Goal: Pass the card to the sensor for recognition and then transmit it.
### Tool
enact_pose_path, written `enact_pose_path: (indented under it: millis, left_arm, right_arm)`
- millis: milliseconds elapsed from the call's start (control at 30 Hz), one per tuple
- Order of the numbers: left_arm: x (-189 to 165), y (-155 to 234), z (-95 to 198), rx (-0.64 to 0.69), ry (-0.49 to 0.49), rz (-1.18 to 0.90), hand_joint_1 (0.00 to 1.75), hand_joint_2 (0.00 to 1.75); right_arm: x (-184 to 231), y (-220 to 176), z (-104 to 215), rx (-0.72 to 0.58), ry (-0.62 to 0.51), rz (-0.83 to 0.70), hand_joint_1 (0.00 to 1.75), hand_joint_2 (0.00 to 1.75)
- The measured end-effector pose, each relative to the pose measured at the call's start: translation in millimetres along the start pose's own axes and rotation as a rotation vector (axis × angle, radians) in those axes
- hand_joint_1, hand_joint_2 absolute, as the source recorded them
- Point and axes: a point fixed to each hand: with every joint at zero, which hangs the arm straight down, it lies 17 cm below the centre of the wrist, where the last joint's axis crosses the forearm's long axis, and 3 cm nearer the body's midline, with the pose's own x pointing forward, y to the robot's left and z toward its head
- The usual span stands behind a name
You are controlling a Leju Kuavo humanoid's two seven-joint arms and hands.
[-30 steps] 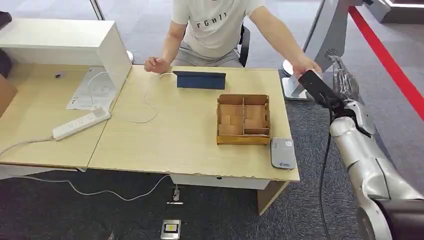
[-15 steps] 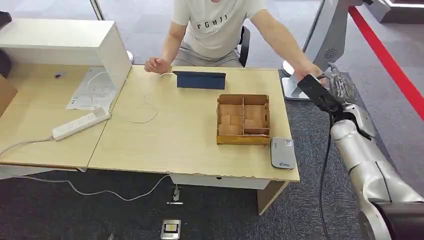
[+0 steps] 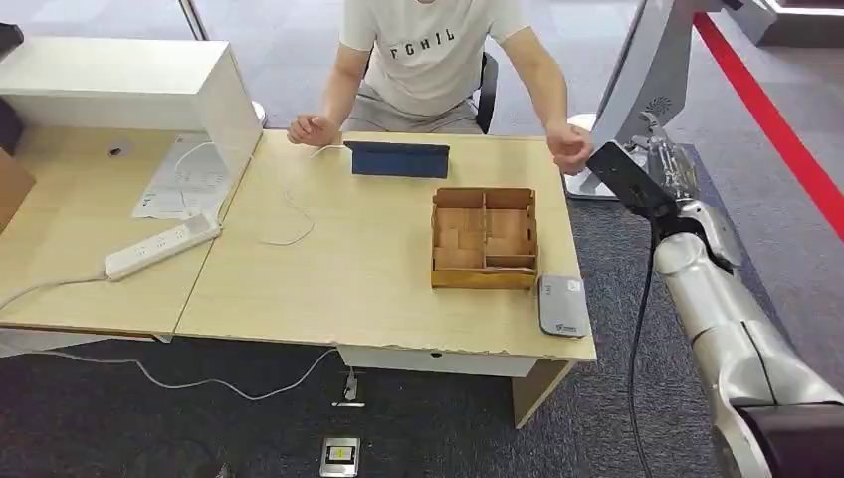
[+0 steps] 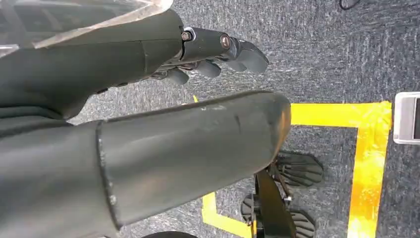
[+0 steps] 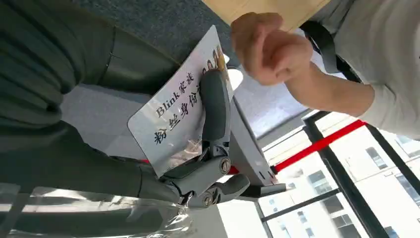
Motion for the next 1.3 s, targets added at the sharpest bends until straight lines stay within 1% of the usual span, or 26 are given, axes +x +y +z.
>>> enact_pose_path:
  millis: [133,233,433,567,700,867,1067,1300]
  left_arm:
    - [-0.4,0.5,-0.1,0.003,0.005,0.012,0.0,0.0]
    - [-1.0,0.9,-0.2,0.005,0.009,0.017,0.0,0.0]
    - [-1.0,2.2,-0.4,0.012,0.012,0.034,0.0,0.0]
    - [-0.7,2.4,-0.4,0.013,0.012,0.045,0.0,0.0]
    - [-0.6,3.1,-0.4,0.015,0.011,0.051,0.0,0.0]
    - [-0.9,6.4,-0.6,0.024,0.015,0.066,0.0,0.0]
    - [0.4,8.4,-0.9,0.033,0.011,0.083,0.0,0.0]
    - [2.4,10.0,-1.0,0.036,0.004,0.087,0.0,0.0]
  right_arm:
    - [5.5,2.2,0.2,0.003,-0.025,0.018,1.75,1.75]
    - [8.0,13.0,3.9,0.018,-0.047,0.043,1.75,1.75]
    - [0.8,41.1,15.4,0.058,-0.038,0.065,1.75,1.75]
    - [-6.7,52.0,21.9,0.075,-0.029,0.073,1.75,1.75]
    - [-21.7,60.1,31.4,0.084,-0.013,0.083,1.75,1.75]
    - [-52.8,67.0,48.1,0.101,0.03,0.088,1.75,1.75]
    - [-80.8,72.6,66.5,0.098,0.08,0.04,1.75,1.75]
    - [-97.2,93.8,90.6,0.123,0.1,0.042,1.75,1.75]
